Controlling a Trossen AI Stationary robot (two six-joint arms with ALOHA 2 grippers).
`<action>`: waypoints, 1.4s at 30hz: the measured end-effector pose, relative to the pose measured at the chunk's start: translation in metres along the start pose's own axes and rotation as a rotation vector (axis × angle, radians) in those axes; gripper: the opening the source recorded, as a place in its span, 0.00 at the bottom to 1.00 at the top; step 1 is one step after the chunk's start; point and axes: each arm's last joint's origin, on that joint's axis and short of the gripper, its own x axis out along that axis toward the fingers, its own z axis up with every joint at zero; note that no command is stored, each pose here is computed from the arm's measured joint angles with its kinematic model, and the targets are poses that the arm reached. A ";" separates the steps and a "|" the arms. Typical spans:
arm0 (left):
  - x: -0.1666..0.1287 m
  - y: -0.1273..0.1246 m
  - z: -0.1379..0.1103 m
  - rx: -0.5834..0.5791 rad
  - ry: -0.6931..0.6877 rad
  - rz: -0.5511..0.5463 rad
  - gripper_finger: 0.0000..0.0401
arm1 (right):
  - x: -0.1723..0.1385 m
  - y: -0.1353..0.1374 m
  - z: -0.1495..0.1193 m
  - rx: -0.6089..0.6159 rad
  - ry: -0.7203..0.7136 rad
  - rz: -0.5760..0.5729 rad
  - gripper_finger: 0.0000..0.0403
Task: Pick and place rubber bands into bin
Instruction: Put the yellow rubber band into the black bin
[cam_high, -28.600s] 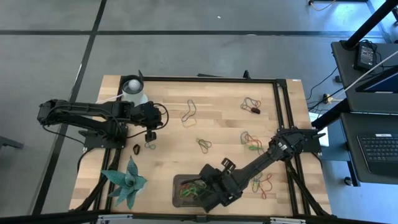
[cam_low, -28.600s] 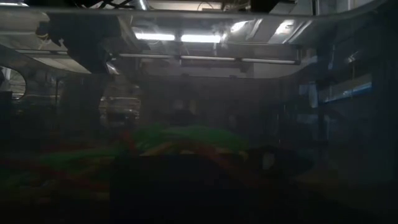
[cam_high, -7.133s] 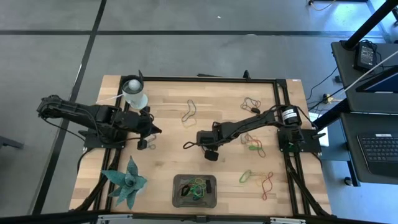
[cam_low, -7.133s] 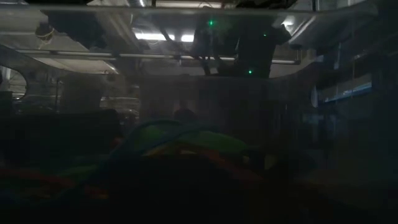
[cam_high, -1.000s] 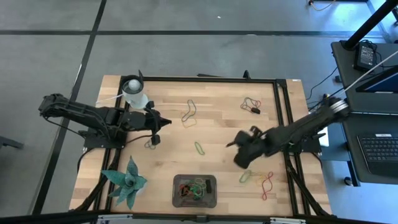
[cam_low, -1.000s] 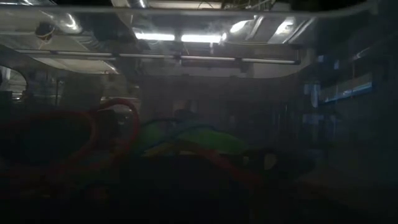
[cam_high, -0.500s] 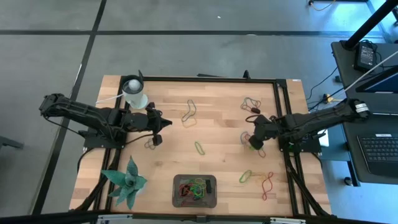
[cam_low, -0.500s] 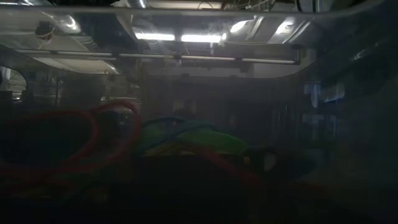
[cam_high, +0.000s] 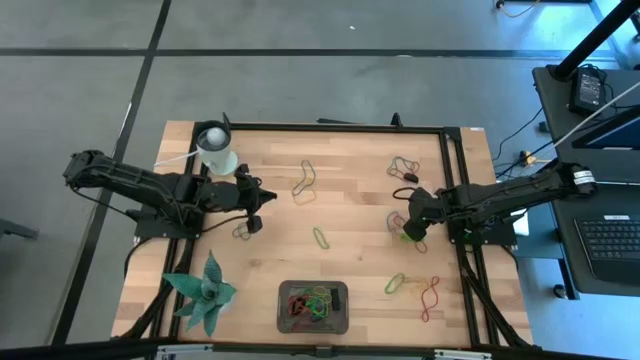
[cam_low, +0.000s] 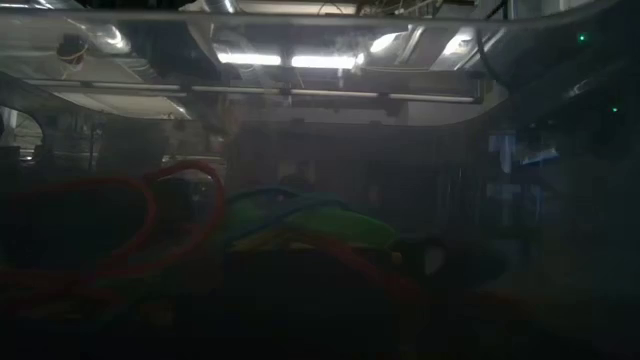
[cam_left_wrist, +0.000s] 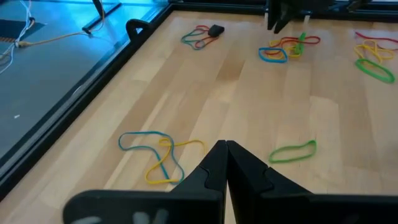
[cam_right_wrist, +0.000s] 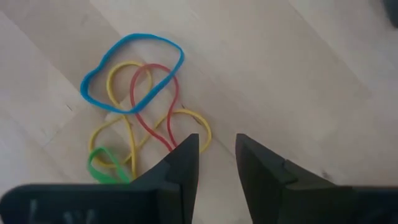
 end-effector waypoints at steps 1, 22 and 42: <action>0.000 0.000 0.000 0.000 -0.001 0.004 0.01 | 0.002 0.000 -0.001 0.000 -0.004 0.004 0.27; 0.000 0.002 0.000 0.001 -0.014 0.058 0.01 | 0.033 -0.004 -0.013 -0.076 -0.020 -0.011 0.20; 0.000 0.001 0.000 -0.075 -0.011 0.039 0.01 | -0.017 0.009 0.014 -0.137 0.028 -0.070 0.00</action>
